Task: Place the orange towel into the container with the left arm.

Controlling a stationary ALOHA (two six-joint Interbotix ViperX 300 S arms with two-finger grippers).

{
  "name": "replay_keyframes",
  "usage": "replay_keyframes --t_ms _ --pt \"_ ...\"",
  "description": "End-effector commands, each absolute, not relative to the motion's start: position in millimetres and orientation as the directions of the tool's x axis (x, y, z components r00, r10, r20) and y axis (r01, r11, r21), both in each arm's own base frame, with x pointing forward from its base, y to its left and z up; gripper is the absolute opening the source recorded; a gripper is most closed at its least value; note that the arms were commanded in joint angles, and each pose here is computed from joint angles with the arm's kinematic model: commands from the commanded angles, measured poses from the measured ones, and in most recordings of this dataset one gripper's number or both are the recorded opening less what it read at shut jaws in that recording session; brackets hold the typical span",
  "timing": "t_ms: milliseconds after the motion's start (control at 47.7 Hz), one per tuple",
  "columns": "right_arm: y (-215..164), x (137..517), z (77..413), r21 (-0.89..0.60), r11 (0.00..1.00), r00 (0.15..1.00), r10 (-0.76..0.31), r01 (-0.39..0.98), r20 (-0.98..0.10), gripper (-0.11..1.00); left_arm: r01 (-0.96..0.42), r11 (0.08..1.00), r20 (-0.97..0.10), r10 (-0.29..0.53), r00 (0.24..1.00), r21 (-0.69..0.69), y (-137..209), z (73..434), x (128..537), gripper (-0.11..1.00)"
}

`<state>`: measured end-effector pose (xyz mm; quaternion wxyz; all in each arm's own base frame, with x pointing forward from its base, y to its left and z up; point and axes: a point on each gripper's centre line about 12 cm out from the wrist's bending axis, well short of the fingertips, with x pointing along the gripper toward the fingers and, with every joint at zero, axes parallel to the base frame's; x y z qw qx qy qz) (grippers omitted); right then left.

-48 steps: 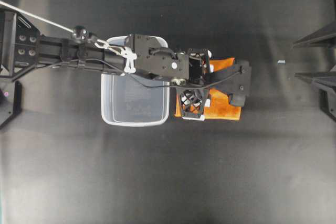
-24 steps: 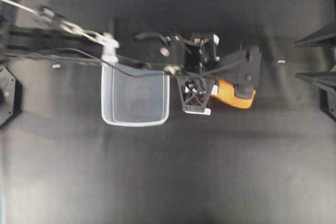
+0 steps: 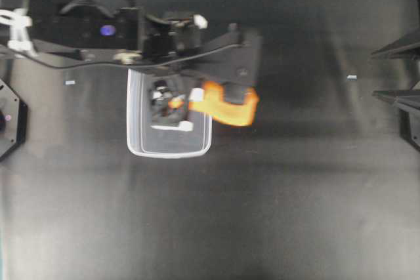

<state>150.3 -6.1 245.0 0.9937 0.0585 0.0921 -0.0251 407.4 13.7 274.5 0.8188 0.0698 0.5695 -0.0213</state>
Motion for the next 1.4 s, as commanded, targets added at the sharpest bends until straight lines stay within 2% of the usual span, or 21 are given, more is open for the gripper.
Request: replay_keyframes --t_ms 0,105,294,524,734,985,1048,1216,1258,1321,1384 --pt "-7 151 247 0.116 0.991 0.982 -0.046 0.068 -0.181 0.74 0.101 0.99 -0.929 0.052 0.366 0.095 18 279 386 0.06" --pt "-8 151 246 0.115 0.991 0.982 -0.053 0.075 -0.183 0.74 0.073 0.993 -0.927 0.061 0.37 0.095 28 269 369 0.06" --pt "-10 151 246 0.118 0.989 0.981 -0.066 0.089 -0.183 0.74 0.07 0.992 -0.901 0.067 0.428 0.107 32 254 358 0.06" --pt "-11 151 244 0.119 0.988 0.979 -0.07 0.094 -0.189 0.74 0.071 0.993 -0.919 0.062 0.389 0.098 30 232 350 0.06" --pt "-11 151 244 0.119 0.988 0.98 -0.07 0.094 -0.188 0.74 0.067 0.993 -0.906 0.064 0.419 0.101 30 232 353 0.06" --pt "-11 151 243 0.122 0.988 0.979 -0.07 0.094 -0.189 0.74 0.063 0.993 -0.906 0.064 0.419 0.099 30 228 353 0.07" --pt "-11 151 244 0.122 0.988 0.979 -0.07 0.094 -0.189 0.74 0.061 0.993 -0.901 0.064 0.428 0.1 30 228 355 0.17" --pt "-11 151 244 0.124 0.988 0.98 -0.07 0.094 -0.186 0.74 0.059 0.993 -0.874 0.065 0.482 0.107 30 231 359 0.68" --pt "-11 151 244 0.122 0.988 0.98 -0.07 0.094 -0.188 0.74 0.059 0.992 -0.872 0.066 0.486 0.107 30 232 360 0.78" --pt "-11 151 244 0.124 0.988 0.98 -0.07 0.094 -0.186 0.74 0.061 0.992 -0.87 0.065 0.488 0.109 30 233 361 0.88" --pt "-11 151 243 0.124 0.988 0.98 -0.07 0.094 -0.188 0.74 0.065 0.992 -0.87 0.065 0.488 0.111 29 234 361 0.89"
